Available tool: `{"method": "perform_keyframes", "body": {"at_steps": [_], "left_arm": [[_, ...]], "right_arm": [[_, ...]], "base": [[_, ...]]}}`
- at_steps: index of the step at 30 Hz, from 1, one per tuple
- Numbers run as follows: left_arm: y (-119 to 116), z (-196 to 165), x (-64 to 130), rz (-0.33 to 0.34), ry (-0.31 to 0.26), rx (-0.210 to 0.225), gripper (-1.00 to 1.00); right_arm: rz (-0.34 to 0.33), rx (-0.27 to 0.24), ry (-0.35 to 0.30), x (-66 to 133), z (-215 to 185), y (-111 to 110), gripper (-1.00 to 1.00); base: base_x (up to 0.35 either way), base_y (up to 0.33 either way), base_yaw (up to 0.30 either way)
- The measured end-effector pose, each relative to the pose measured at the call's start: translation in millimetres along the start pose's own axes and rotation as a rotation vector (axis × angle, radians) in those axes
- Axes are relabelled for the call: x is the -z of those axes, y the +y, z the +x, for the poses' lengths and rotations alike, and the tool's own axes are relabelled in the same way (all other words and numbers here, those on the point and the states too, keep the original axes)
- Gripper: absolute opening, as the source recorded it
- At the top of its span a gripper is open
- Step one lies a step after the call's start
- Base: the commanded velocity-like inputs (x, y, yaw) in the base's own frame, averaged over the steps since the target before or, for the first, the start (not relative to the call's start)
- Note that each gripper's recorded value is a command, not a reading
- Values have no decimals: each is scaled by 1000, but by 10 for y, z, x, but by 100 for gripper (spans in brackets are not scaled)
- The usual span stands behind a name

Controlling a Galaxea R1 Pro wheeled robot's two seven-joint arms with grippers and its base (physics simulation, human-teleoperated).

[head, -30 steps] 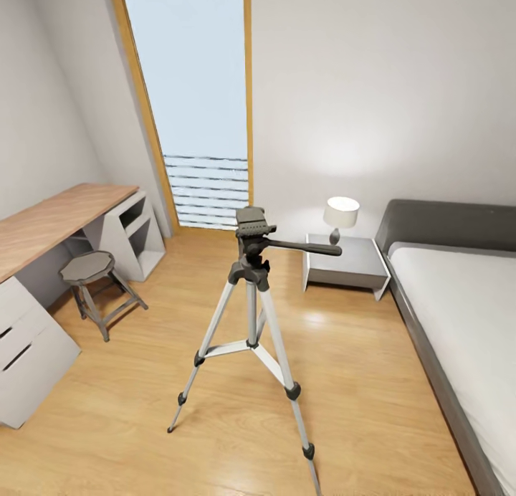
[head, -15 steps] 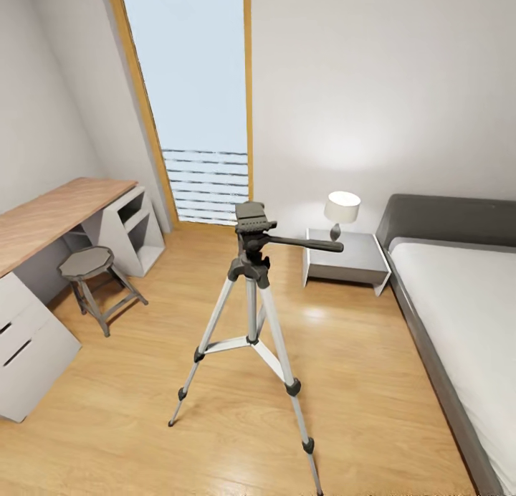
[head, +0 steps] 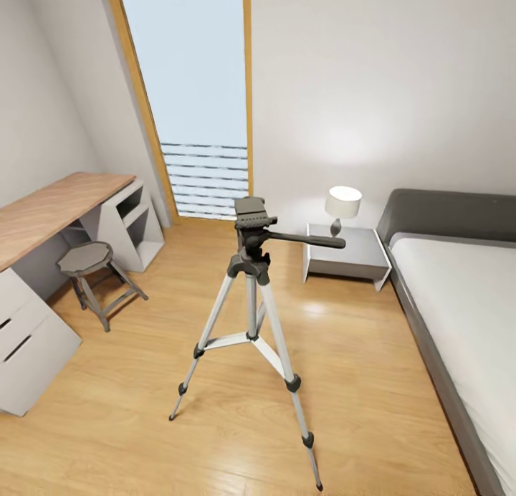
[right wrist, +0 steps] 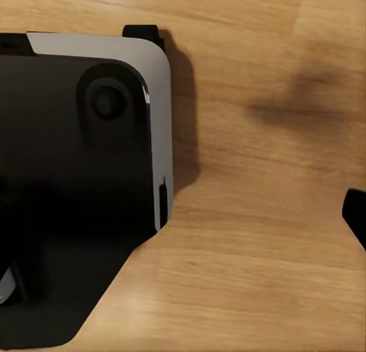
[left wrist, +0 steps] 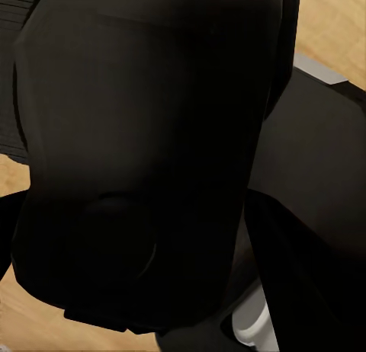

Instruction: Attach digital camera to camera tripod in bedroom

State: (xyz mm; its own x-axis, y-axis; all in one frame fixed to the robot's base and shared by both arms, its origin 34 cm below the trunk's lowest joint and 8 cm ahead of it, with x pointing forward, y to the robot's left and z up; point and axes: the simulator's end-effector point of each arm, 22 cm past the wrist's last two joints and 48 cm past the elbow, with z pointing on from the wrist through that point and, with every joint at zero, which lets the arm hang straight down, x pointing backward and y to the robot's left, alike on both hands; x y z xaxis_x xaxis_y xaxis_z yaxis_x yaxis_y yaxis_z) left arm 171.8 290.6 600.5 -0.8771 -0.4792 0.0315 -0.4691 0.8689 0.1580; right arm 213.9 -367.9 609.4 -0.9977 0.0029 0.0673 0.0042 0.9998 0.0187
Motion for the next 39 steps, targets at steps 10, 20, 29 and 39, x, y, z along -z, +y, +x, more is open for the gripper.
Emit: {"method": "perform_keyframes", "body": {"at_steps": [10, 20, 29, 39], "left_arm": [[28, 52, -15, -8, 13, -2, -100], [57, 106, -30, -16, 26, -4, -100], [80, 152, -41, -22, 38, -5, -100], [87, 162, -43, -24, 40, -5, -100]], "right_arm": [[1, 0, 14, -20, 57, -3, 100], [3, 0, 30, -37, 117, -12, 100], [5, 0, 41, -52, 164, -17, 100], [7, 4, 34, -54, 153, -29, 100]], "base": [[0, 0, 0], [0, 0, 0], [0, 0, 0], [0, 0, 0]]}}
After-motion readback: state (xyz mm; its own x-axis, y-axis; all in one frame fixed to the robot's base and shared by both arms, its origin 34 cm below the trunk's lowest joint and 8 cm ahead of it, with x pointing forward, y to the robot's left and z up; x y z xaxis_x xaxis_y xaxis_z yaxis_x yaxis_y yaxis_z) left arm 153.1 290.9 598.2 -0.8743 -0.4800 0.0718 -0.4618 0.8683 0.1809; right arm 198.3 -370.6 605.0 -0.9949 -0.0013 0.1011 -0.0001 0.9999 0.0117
